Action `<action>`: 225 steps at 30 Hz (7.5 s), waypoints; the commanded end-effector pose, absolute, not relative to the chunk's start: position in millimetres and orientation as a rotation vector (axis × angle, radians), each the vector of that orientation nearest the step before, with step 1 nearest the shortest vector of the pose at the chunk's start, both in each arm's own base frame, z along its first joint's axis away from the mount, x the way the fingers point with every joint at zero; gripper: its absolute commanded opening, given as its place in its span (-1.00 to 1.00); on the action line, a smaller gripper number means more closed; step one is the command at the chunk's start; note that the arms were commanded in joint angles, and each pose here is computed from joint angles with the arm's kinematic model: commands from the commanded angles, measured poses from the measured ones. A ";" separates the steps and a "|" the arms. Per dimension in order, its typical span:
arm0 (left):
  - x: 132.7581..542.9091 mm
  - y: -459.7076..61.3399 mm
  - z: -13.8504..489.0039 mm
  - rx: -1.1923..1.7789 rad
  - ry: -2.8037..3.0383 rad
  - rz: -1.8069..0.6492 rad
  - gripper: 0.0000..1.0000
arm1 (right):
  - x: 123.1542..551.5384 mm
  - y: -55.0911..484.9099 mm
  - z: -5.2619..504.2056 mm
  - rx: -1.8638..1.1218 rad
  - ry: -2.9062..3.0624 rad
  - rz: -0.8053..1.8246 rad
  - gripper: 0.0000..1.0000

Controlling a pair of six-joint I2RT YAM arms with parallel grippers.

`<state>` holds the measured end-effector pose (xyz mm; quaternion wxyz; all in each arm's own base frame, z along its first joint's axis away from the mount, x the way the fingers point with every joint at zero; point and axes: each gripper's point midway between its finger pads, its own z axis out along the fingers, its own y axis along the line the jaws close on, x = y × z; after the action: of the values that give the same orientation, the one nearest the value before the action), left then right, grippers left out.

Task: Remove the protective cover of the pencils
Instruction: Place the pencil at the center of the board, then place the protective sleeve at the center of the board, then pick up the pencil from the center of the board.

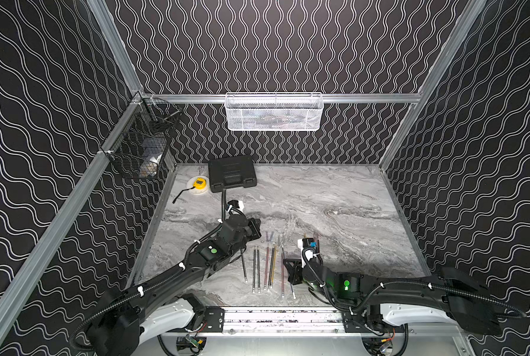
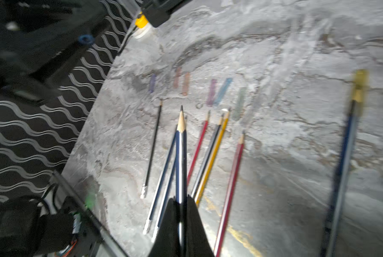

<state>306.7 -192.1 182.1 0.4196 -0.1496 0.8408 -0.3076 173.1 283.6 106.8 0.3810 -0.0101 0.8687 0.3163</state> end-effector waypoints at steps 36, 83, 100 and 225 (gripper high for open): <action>289.6 -210.0 183.3 -0.272 2.126 -0.785 -0.80 | 202.1 263.4 13.5 0.198 2.501 0.566 -0.87; 281.2 -310.5 117.3 0.010 2.321 -0.647 -0.84 | 214.9 180.6 82.5 0.334 2.275 0.478 -0.47; 303.3 -329.7 49.0 0.067 2.465 -0.368 -0.82 | 213.8 180.6 60.4 0.369 2.333 0.489 -0.51; 258.7 -181.7 166.4 -0.354 2.017 -0.516 -0.04 | 222.5 205.2 5.8 0.129 2.622 -0.028 -0.80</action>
<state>256.3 -183.8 161.5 0.4849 -0.1280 0.8405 -0.2049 237.1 214.0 16.0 0.2888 0.0560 0.9557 0.0047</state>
